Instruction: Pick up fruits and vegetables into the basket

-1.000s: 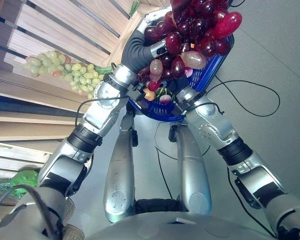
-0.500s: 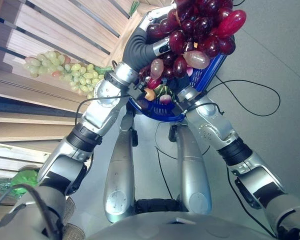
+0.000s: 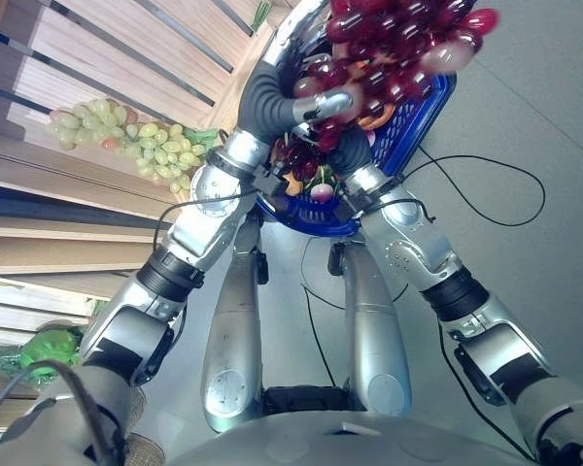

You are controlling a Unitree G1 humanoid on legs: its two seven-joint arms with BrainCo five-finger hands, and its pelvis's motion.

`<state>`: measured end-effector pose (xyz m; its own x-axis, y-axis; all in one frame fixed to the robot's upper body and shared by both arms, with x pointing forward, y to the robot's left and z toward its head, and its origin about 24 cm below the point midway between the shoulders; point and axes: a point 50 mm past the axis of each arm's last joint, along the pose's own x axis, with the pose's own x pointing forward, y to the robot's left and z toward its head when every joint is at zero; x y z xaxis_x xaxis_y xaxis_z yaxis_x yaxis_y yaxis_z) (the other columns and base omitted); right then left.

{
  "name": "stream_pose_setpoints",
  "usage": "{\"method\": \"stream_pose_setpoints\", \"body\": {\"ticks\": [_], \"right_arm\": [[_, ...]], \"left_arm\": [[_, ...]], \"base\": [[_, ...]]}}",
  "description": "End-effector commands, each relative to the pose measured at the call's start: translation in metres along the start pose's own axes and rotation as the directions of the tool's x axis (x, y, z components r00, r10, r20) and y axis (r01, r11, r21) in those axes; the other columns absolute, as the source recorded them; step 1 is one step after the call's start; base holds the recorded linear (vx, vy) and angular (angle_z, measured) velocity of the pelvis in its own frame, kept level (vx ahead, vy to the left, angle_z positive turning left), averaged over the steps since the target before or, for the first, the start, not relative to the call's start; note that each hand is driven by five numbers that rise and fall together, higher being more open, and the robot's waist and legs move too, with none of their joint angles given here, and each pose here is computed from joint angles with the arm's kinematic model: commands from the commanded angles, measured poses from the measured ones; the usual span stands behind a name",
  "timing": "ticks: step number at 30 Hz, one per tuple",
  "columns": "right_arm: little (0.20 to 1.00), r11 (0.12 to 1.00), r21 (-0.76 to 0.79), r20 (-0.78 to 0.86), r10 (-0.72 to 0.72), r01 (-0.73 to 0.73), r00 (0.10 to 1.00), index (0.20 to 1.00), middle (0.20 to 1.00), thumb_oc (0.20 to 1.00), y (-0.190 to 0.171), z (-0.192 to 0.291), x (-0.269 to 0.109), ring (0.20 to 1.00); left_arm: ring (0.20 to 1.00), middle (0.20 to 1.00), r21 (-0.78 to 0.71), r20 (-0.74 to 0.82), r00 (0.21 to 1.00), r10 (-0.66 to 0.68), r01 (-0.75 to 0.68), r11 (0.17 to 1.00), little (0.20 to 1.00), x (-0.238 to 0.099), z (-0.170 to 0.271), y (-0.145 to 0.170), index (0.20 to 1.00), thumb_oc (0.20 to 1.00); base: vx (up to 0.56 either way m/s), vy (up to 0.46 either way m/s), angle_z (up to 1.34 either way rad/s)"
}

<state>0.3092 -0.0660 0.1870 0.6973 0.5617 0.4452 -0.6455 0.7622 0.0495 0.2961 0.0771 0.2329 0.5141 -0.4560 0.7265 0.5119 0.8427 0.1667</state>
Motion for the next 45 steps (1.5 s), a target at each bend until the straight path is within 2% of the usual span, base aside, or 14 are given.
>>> {"method": "stream_pose_setpoints", "body": {"ticks": [1, 5, 10, 14, 22, 23, 24, 29, 34, 40, 42, 43, 44, 45], "right_arm": [[0.2, 0.995, 0.04, 0.219, 0.082, -0.093, 0.972, 0.2, 0.2, 0.2, 0.025, 0.037, 0.003, 0.2], [0.2, 0.995, 0.041, 0.222, 0.075, -0.086, 0.972, 0.2, 0.2, 0.2, 0.024, 0.037, 0.002, 0.2], [0.2, 0.997, 0.044, 0.219, 0.048, -0.059, 0.975, 0.2, 0.2, 0.2, 0.017, 0.035, 0.001, 0.2], [0.2, 0.999, 0.038, 0.2, 0.016, -0.024, 0.98, 0.2, 0.2, 0.2, 0.012, 0.031, 0.0, 0.2], [0.2, 0.98, -0.008, 0.021, -0.196, 0.196, 0.98, 0.2, 0.2, 0.2, -0.031, -0.006, -0.016, 0.2], [0.2, 0.98, -0.008, 0.021, -0.196, 0.196, 0.98, 0.2, 0.2, 0.2, -0.031, -0.006, -0.016, 0.2], [0.2, 0.968, -0.049, -0.037, -0.247, 0.246, 0.968, 0.2, 0.2, 0.2, -0.044, -0.015, -0.021, 0.2], [0.2, 0.909, -0.181, -0.184, -0.405, 0.375, 0.895, 0.2, 0.2, 0.2, -0.087, -0.029, -0.027, 0.2], [0.2, 0.857, -0.299, -0.273, -0.497, 0.419, 0.823, 0.2, 0.2, 0.2, -0.113, -0.032, -0.023, 0.2], [0.2, 0.769, -0.452, -0.304, -0.609, 0.451, 0.733, 0.2, 0.2, 0.2, -0.135, -0.026, -0.012, 0.2], [0.435, 0.751, -0.483, -0.301, -0.625, 0.449, 0.721, 0.435, 0.435, 0.435, -0.139, -0.024, -0.009, 0.435], [0.812, 0.743, -0.497, -0.305, -0.633, 0.448, 0.711, 0.812, 0.812, 0.812, -0.142, -0.023, -0.008, 0.812], [1.0, 0.735, -0.511, -0.308, -0.641, 0.447, 0.703, 1.0, 1.0, 1.0, -0.144, -0.022, -0.007, 1.0], [1.0, 0.727, -0.521, -0.305, -0.649, 0.448, 0.697, 1.0, 1.0, 1.0, -0.144, -0.022, -0.006, 1.0]], "left_arm": [[1.0, 1.0, 0.004, 0.282, 0.96, -0.003, 0.002, 1.0, 1.0, 0.007, 0.044, -0.018, 1.0, 1.0], [1.0, 1.0, 0.143, 0.311, 0.946, 0.092, -0.142, 0.979, 1.0, 0.005, 0.044, -0.013, 1.0, 1.0], [1.0, 1.0, 0.276, 0.349, 0.914, 0.207, -0.312, 0.909, 1.0, 0.003, 0.043, 0.004, 1.0, 1.0], [1.0, 1.0, 0.338, 0.374, 0.892, 0.254, -0.386, 0.858, 1.0, 0.0, 0.042, 0.015, 1.0, 1.0], [1.0, 1.0, 0.582, 0.353, 0.848, 0.396, -0.531, 0.617, 1.0, -0.019, 0.021, 0.062, 1.0, 1.0], [1.0, 1.0, 0.582, 0.353, 0.848, 0.396, -0.531, 0.617, 1.0, -0.019, 0.021, 0.062, 1.0, 1.0], [1.0, 1.0, 0.63, 0.334, 0.841, 0.426, -0.535, 0.562, 1.0, -0.026, 0.015, 0.075, 1.0, 1.0], [1.0, 1.0, 0.755, 0.272, 0.829, 0.488, -0.499, 0.426, 1.0, -0.033, 0.004, 0.108, 1.0, 1.0], [1.0, 1.0, 0.834, 0.22, 0.832, 0.51, -0.431, 0.344, 1.0, -0.027, -0.003, 0.129, 1.0, 1.0], [1.0, 1.0, 0.941, 0.127, 0.861, 0.493, -0.261, 0.214, 1.0, -0.023, -0.016, 0.144, 1.0, 1.0], [1.0, 1.0, 0.956, 0.098, 0.861, 0.498, -0.22, 0.192, 1.0, -0.025, -0.021, 0.147, 1.0, 1.0], [1.0, 1.0, 0.968, 0.069, 0.862, 0.502, -0.18, 0.176, 1.0, -0.027, -0.025, 0.149, 1.0, 1.0], [1.0, 1.0, 0.977, 0.046, 0.866, 0.498, -0.142, 0.156, 1.0, -0.029, -0.028, 0.151, 1.0, 1.0], [1.0, 1.0, 0.981, 0.036, 0.866, 0.498, -0.127, 0.149, 1.0, -0.03, -0.029, 0.152, 1.0, 1.0]], "base": [[0.0, 0.0, 0.0], [0.0, 0.0, 0.0], [0.0, -0.003, 0.01], [0.0, 0.001, 0.01], [0.0, 0.004, 0.0], [-0.01, 0.044, -0.01], [-0.01, 0.038, -0.01], [-0.02, 0.05, 0.0], [-0.02, 0.042, 0.02], [0.0, 0.005, 0.0], [-0.01, 0.032, 0.01], [-0.01, 0.03, 0.0], [0.0, 0.0, 0.0], [0.0, 0.033, 0.01]]}}
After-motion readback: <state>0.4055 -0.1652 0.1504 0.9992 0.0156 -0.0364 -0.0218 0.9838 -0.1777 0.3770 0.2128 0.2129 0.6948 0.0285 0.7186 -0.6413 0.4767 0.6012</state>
